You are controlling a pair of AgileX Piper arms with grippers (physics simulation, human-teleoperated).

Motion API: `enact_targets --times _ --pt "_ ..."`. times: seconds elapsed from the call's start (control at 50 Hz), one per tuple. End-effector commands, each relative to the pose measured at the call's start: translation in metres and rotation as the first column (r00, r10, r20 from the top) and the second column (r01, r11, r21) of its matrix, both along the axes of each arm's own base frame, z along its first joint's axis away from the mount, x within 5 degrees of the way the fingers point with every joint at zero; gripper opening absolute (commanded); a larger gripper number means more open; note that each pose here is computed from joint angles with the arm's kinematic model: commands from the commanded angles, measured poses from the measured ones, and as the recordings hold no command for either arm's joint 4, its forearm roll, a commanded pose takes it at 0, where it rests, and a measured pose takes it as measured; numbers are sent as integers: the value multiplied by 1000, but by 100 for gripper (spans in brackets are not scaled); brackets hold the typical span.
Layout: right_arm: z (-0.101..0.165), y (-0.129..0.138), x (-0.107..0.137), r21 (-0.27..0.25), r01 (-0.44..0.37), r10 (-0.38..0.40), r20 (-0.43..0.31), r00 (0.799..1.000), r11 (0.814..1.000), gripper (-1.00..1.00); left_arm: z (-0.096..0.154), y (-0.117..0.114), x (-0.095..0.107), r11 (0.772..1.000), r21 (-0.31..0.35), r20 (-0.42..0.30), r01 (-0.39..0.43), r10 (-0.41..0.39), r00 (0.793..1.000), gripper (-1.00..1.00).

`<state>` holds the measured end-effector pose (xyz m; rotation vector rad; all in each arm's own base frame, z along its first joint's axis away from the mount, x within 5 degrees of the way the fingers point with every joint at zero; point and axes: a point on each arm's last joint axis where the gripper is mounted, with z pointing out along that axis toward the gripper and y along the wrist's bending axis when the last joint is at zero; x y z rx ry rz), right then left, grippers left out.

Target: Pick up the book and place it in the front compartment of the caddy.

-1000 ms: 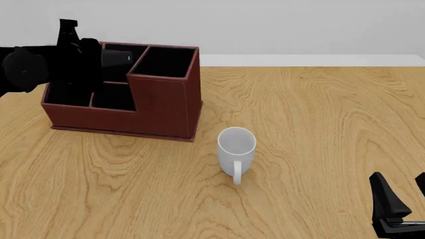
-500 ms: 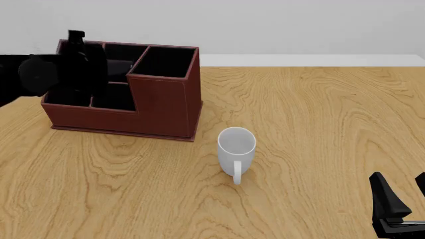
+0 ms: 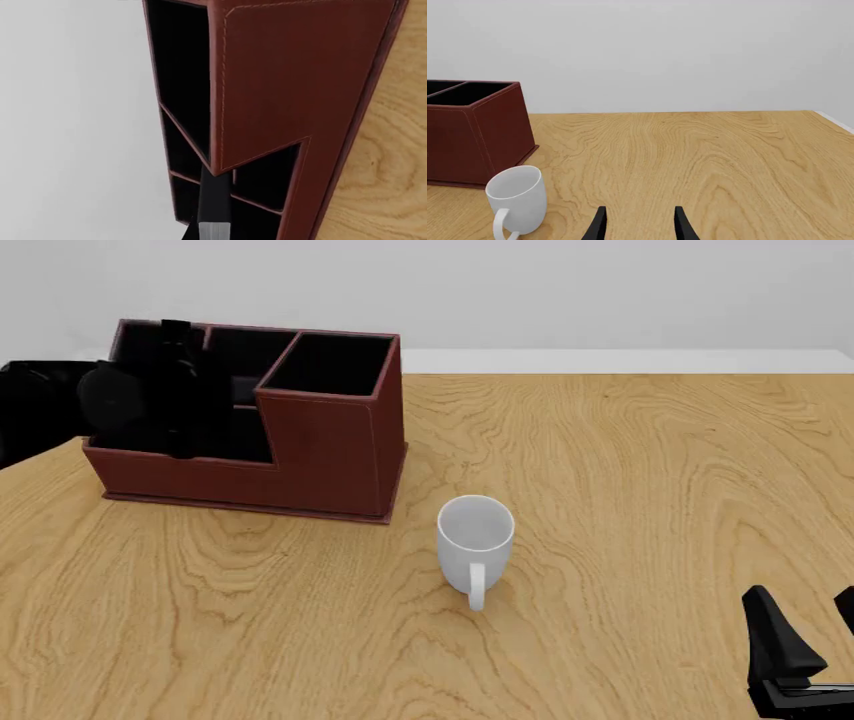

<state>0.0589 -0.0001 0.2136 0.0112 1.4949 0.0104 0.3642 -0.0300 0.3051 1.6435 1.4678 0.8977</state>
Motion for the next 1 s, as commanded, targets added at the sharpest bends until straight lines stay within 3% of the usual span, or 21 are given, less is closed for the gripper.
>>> enact_targets --times 0.02,0.58,1.0 --pt "0 0 0 0 0 0 0 1000 1000 100 -3 -3 12 999 46 25 25 -26 999 -100" --pt "0 0 0 0 0 0 0 1000 1000 100 -17 -3 39 998 54 14 24 -25 1000 -100" --pt "0 0 0 0 0 0 0 1000 1000 100 -22 -5 56 998 58 45 27 -30 999 -100"
